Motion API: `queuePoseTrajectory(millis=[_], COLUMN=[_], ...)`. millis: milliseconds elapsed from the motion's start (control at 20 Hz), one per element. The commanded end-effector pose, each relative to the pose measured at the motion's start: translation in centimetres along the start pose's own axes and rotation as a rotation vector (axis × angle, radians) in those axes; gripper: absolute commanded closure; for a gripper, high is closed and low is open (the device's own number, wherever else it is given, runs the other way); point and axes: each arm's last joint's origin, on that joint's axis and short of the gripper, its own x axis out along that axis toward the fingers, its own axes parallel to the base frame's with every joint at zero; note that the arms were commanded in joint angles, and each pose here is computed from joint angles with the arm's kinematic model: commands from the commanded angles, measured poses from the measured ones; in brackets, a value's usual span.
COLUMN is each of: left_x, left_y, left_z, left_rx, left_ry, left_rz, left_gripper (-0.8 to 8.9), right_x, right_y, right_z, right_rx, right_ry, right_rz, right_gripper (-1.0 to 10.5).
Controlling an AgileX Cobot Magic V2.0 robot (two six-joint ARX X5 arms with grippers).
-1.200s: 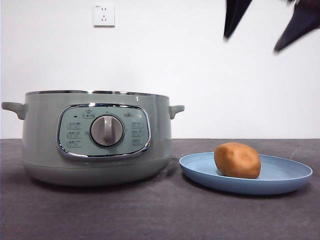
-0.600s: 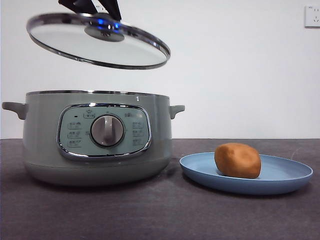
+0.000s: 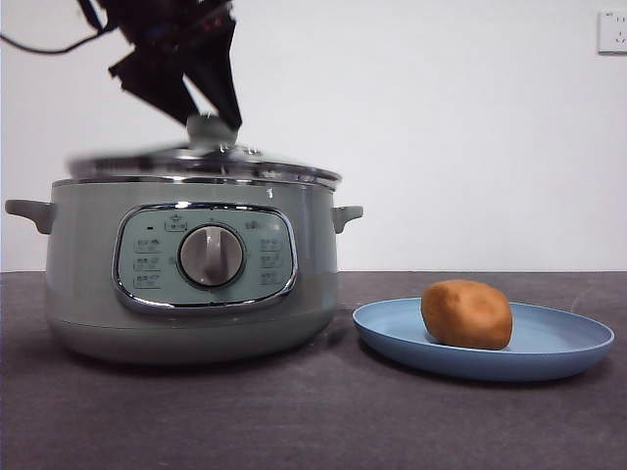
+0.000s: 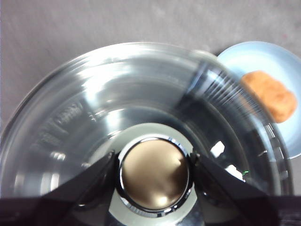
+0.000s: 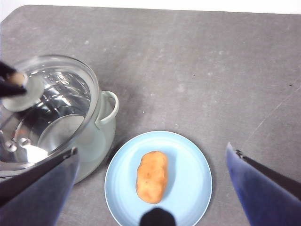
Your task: Take the potato out from the steamer,put the potato on the plate,close the lid
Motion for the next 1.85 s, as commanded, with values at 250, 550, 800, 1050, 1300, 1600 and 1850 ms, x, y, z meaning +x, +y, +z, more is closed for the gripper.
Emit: queuePoseTrajectory(millis=[250,550,800,1050,1300,1600,1850], left_x=[0.4,0.4,0.4,0.0,-3.5,-13.3,-19.4], left_y=[0.7,0.7,0.9,0.8,0.3,-2.2,-5.0], left_z=[-1.5,-1.6,-1.6,-1.6,0.5,3.8,3.8], left_rx=[-0.015,-0.024,-0.101,-0.105,-0.101,-0.048,0.098], left_ry=[0.066,0.074,0.067,0.084,0.071,-0.034,-0.204], left_rz=[0.101,0.093,0.107,0.105,0.106,-0.068,-0.28], left_gripper=[8.22,8.09,3.06,3.06,3.09,3.1,3.15], right_x=[-0.1,-0.1,-0.1,-0.1,-0.1,-0.1,-0.3], right_y=[0.0,0.0,0.0,0.0,0.0,0.4,1.0], right_z=[0.0,0.0,0.0,-0.1,-0.2,-0.3,-0.3], right_rx=[0.007,0.007,0.007,0.007,0.005,-0.003,-0.001], right_ry=[-0.005,-0.005,-0.004,0.012,0.022,0.041,0.071], right_rz=[-0.002,0.0,0.001,0.0,0.005,0.149,0.372], right_gripper=[4.1,4.1,4.1,4.1,4.1,4.1,4.1])
